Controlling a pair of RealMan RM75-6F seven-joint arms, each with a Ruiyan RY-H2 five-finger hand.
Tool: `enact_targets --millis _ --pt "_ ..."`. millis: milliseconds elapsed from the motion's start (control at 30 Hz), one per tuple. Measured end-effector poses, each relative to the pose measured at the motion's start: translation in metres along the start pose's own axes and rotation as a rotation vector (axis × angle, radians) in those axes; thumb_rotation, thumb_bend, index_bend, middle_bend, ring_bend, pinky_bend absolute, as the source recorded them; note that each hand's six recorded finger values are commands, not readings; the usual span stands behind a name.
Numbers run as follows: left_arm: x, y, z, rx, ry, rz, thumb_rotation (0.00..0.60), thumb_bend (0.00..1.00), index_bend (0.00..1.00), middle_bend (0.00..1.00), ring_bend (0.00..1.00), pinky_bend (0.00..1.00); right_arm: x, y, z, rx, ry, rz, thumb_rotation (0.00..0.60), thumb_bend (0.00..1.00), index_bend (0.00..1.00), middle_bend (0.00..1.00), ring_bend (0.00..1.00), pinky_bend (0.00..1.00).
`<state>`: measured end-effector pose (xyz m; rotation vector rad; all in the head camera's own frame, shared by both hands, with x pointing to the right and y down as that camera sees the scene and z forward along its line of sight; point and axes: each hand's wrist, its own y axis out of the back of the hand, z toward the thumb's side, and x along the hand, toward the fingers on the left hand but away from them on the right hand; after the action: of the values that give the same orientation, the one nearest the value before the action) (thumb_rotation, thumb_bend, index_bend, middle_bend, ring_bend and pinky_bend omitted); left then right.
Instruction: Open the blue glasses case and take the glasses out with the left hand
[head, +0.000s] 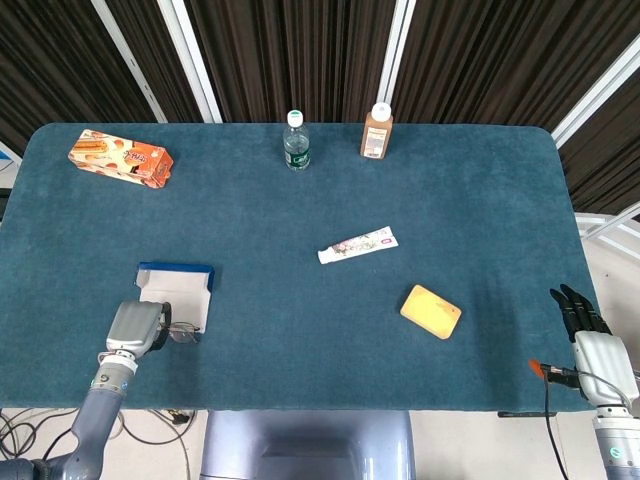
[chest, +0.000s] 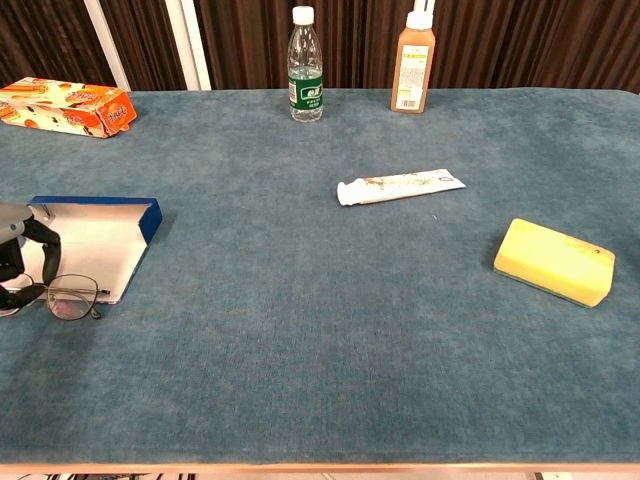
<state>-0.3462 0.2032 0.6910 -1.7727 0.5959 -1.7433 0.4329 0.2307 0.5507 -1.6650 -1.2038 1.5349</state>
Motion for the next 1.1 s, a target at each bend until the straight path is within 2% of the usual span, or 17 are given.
enact_targets --millis 767,1100 --pt "-0.001 0.002 0.001 -0.018 -0.004 0.008 0.600 0.45 0.59 1.00 0.98 1.00 0.000 0.001 0.001 -0.009 0.000 -0.003 0.600 0.24 0.00 0.00 0.00 0.19" --pt "-0.003 0.023 0.021 -0.045 -0.047 0.042 0.600 0.45 0.59 1.00 0.98 1.00 0.000 0.000 0.000 -0.010 0.000 -0.001 0.600 0.24 0.00 0.00 0.00 0.19"
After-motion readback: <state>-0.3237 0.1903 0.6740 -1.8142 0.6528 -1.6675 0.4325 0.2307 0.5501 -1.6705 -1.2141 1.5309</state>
